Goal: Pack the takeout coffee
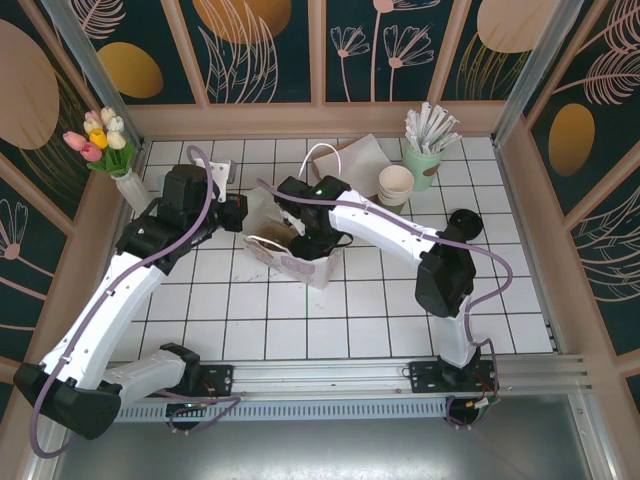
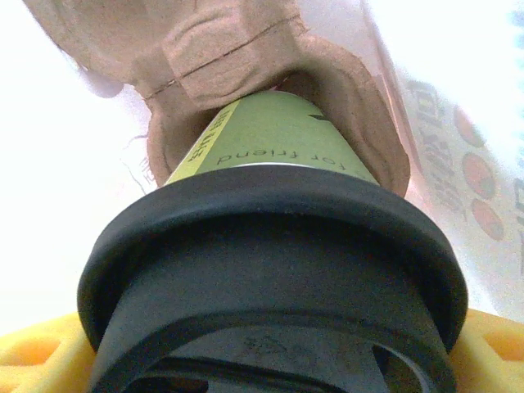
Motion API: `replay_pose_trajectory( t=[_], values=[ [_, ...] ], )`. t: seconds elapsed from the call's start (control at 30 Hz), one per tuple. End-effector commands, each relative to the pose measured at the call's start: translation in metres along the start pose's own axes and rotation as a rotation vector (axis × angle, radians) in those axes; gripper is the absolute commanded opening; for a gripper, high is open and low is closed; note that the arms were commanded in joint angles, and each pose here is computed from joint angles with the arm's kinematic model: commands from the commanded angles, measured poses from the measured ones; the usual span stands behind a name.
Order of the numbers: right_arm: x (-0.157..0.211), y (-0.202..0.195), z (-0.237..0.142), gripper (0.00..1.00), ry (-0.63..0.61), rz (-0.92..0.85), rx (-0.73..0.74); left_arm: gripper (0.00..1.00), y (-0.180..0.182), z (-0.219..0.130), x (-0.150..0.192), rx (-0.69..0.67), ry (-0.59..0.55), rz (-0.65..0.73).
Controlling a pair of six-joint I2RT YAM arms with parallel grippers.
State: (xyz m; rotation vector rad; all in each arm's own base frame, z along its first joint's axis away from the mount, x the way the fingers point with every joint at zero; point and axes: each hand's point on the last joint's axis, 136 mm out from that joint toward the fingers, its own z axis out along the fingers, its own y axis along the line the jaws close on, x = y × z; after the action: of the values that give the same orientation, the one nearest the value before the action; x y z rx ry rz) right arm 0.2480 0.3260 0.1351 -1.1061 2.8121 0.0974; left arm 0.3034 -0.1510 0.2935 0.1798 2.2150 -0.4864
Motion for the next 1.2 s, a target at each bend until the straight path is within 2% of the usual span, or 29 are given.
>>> replay_pose_trajectory(
  t=[0.0,1.17],
  values=[
    [0.007,-0.004,0.008,0.55,0.028,-0.010,0.002,0.00,-0.001,0.002,-0.003,0.010,-0.014,0.003],
    [0.030,-0.013,0.041,0.55,0.116,0.018,-0.005,0.00,-0.002,0.004,-0.003,0.011,-0.008,0.002]
  ],
)
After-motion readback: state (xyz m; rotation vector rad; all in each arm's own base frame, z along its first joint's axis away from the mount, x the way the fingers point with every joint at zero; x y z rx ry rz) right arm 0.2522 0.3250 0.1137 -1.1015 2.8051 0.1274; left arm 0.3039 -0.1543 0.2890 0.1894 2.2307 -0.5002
